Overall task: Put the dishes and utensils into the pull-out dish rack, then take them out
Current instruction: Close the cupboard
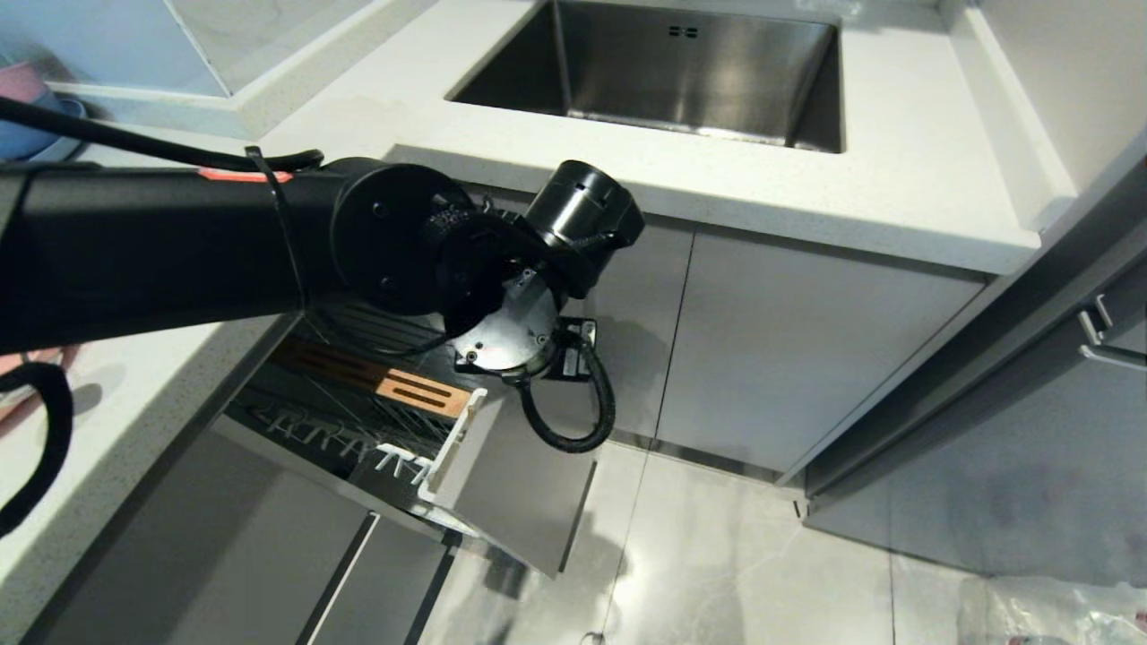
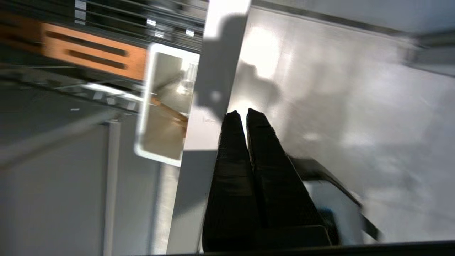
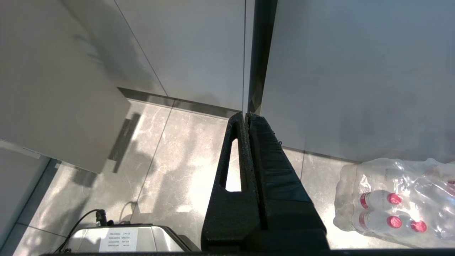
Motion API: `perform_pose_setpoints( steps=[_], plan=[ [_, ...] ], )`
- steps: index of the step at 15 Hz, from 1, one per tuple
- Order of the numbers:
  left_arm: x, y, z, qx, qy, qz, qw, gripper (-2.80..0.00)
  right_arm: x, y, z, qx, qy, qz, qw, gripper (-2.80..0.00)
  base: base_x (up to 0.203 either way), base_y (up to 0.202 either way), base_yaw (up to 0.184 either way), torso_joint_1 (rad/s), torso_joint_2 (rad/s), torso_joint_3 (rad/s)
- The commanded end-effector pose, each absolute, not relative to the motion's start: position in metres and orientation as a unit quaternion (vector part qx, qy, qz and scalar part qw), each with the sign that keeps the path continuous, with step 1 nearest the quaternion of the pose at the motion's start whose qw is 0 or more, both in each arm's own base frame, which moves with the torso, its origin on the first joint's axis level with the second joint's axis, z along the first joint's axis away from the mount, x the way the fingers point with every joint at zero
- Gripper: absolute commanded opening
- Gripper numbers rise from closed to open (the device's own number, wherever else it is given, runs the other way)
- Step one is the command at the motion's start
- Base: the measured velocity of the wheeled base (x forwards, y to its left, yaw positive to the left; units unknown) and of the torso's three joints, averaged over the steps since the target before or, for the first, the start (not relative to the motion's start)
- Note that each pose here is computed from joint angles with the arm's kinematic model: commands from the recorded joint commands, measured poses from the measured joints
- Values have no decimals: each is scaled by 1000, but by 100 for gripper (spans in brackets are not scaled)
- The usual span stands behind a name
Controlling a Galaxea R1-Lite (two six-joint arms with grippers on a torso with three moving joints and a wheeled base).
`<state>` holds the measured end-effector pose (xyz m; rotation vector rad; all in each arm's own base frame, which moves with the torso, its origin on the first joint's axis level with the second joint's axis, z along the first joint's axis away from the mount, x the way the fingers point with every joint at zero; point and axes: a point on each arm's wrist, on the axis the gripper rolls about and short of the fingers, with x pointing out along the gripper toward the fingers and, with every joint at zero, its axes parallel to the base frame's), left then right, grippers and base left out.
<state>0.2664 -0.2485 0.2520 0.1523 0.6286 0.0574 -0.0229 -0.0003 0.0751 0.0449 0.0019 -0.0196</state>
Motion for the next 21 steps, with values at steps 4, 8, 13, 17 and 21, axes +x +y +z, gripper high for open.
perform_pose_setpoints(
  steps=[4,8,13,17,21],
  plan=[
    [277,-211,246,148,338,96,924,-280,-23,0,75,22,2,-10,1000,-280,0,0,0,0,0,0],
    [287,-169,254,171,344,161,909,-280,-23,0,75,22,2,-10,1000,-280,0,0,0,0,0,0],
    [289,-141,269,157,330,202,909,-280,-23,0,75,23,2,-10,1000,-280,0,0,0,0,0,0],
    [290,-137,271,157,329,206,908,-280,-23,0,75,23,2,-10,1000,-280,0,0,0,0,0,0],
    [283,-141,275,158,325,194,912,-280,-23,0,75,22,2,-9,1000,-280,0,0,0,0,0,0]
  ],
)
